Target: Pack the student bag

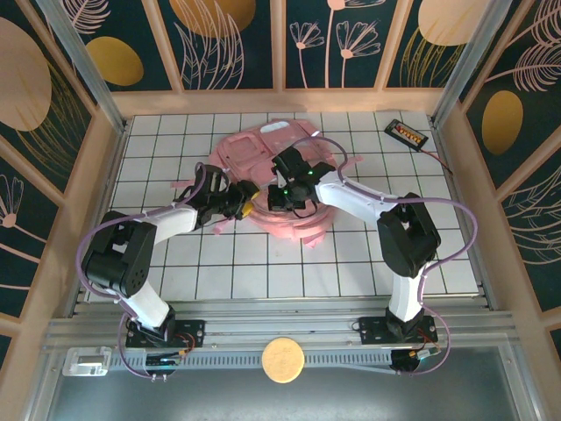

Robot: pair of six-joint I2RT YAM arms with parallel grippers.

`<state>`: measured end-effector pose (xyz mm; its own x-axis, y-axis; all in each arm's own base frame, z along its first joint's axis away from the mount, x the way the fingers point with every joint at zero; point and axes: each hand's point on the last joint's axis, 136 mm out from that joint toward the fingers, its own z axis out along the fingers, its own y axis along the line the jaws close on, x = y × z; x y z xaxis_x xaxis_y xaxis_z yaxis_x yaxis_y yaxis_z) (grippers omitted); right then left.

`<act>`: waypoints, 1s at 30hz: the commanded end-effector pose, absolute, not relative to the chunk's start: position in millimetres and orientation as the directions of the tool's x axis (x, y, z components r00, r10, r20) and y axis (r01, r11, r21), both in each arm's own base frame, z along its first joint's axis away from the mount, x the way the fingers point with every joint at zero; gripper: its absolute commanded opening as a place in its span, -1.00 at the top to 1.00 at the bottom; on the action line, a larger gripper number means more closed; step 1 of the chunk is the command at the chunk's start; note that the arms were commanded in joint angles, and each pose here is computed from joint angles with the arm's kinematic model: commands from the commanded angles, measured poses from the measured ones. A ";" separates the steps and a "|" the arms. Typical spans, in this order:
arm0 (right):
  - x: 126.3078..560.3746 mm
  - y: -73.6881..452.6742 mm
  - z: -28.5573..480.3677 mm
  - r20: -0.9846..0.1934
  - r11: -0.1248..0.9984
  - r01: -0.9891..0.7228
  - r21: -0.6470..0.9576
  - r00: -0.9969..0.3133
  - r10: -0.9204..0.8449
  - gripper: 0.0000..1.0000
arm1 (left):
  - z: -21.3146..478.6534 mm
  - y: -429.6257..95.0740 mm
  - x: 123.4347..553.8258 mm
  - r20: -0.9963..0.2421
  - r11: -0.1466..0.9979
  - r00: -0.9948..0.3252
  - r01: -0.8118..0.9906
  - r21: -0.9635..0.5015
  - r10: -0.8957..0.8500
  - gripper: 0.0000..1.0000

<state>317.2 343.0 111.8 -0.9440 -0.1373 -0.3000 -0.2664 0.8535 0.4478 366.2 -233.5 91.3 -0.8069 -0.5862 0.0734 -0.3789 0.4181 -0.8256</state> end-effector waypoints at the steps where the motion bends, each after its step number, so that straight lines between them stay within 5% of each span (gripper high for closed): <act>1: 321.8 346.1 124.0 -0.315 0.835 -0.279 0.474 -0.940 -0.135 1.00 | 90.0 -234.4 360.0 0.064 0.411 -0.803 -0.371 -0.833 -0.593 -0.12; 7: 322.4 344.4 124.2 -0.303 0.831 -0.257 0.493 -0.946 -0.112 1.00 | 92.0 -230.4 348.2 0.097 0.317 -0.778 -0.362 -0.877 -0.621 0.00; 23: 313.5 354.2 126.9 -0.293 0.818 -0.259 0.514 -0.949 -0.117 1.00 | 104.7 -246.0 384.3 0.046 0.338 -0.797 -0.306 -0.890 -0.602 0.13; 27: 312.2 358.2 126.3 -0.290 0.815 -0.263 0.517 -0.949 -0.123 1.00 | 90.4 -246.8 385.2 0.061 0.353 -0.798 -0.332 -0.875 -0.599 0.37; 30: 311.5 359.1 126.2 -0.289 0.818 -0.266 0.509 -0.949 -0.128 1.00 | 86.5 -245.7 382.9 0.062 0.360 -0.799 -0.337 -0.870 -0.598 0.98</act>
